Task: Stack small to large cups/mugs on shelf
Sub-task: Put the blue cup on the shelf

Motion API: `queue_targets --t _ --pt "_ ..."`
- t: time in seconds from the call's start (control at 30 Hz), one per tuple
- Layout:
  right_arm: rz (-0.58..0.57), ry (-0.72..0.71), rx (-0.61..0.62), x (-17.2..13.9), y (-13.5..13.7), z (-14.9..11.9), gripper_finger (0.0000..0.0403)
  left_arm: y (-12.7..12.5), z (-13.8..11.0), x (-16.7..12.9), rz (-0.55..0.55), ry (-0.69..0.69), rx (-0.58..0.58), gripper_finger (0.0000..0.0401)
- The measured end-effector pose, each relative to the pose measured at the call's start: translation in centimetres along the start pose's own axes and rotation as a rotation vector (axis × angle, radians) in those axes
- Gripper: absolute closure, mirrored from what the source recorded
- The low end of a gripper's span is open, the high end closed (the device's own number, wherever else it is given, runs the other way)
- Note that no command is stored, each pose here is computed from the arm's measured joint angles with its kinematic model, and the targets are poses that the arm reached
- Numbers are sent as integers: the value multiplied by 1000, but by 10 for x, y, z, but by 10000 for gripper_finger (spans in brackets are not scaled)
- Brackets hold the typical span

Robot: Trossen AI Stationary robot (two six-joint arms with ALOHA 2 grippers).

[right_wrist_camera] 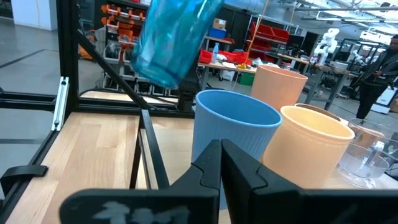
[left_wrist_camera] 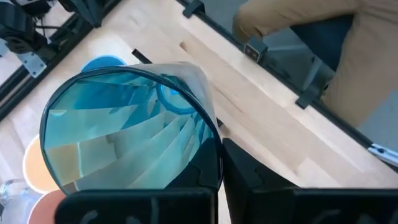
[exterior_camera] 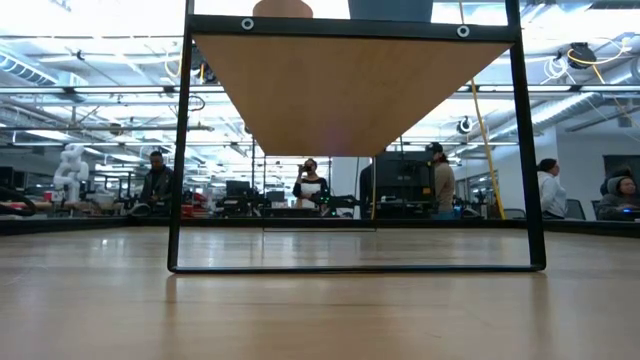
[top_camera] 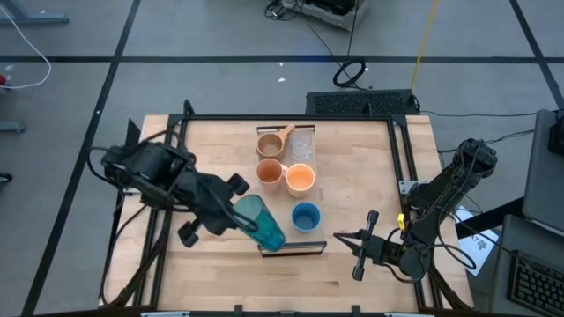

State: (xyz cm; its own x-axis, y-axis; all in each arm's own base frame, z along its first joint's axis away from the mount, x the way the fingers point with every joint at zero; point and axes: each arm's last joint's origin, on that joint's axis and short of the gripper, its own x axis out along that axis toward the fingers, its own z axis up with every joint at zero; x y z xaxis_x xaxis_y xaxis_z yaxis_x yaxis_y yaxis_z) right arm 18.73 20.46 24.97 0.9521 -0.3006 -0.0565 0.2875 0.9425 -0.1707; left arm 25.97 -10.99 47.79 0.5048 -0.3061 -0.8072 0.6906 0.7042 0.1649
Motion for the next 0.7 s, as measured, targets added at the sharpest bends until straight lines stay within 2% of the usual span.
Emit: queue_targets --t 0.37,0.7 --pt "0 0 0 0 0 0 403 17 2 27 51 92 -32 390" --pt "0 0 0 0 0 0 403 27 -2 27 70 101 -80 390"
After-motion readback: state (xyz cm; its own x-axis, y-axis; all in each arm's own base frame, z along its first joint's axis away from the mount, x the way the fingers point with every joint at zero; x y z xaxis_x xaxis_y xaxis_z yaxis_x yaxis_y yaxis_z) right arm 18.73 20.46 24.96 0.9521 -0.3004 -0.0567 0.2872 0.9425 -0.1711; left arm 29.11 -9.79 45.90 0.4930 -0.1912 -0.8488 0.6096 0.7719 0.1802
